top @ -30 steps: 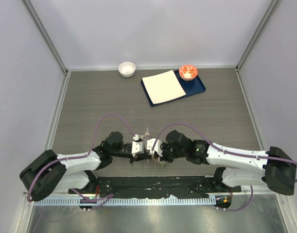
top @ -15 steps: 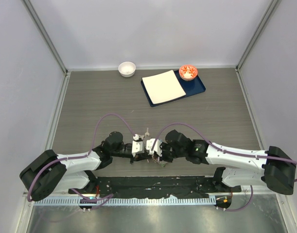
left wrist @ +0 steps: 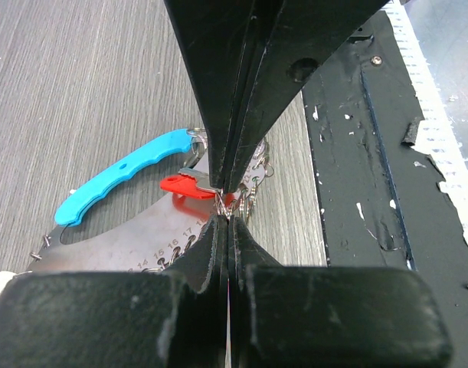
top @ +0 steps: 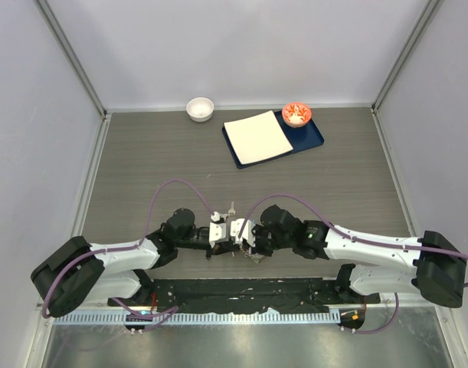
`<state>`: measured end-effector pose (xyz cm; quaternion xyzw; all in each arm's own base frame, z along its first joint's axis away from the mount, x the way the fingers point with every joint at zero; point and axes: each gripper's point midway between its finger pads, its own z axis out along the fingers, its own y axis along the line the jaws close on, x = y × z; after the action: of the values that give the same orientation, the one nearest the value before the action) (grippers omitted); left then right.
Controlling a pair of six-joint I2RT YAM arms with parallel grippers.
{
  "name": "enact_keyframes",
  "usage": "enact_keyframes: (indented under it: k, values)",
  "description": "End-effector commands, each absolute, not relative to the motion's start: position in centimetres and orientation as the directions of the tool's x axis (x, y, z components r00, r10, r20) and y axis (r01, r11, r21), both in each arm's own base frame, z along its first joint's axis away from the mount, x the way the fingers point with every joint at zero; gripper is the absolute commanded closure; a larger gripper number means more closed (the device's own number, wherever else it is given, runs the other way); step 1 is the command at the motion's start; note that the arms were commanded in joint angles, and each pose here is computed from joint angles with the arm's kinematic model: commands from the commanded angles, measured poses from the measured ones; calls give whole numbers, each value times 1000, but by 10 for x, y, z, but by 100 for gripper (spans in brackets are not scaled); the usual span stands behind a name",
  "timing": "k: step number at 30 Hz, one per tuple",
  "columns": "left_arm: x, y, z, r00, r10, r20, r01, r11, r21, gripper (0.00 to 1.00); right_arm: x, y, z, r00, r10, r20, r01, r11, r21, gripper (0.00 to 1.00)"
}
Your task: Put the keys on the keyring
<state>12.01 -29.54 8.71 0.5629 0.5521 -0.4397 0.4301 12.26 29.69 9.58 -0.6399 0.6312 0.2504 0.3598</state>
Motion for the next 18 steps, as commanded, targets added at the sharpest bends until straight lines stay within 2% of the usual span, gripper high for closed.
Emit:
enact_keyframes:
  k: [1,3,6,7,10,18]
  values:
    - [129,-306,109,63,195,-979,998,-13,62,100,133,326,140,139,-514,-846,-978,61,-197,99]
    - [131,-306,111,68,192,-979,998,-2,69,100,135,327,141,123,-516,-848,-979,79,-190,99]
    - [133,-302,112,84,181,-980,996,26,90,100,136,322,142,87,-523,-848,-978,117,-173,89]
    - [133,-302,113,90,175,-981,995,31,96,100,138,319,140,74,-534,-842,-976,136,-172,82]
    - [136,-300,114,100,168,-981,992,54,111,100,138,310,144,39,-530,-847,-971,181,-158,75]
    - [137,-300,117,113,148,-982,990,67,124,100,138,293,131,-23,-532,-847,-959,251,-131,73]
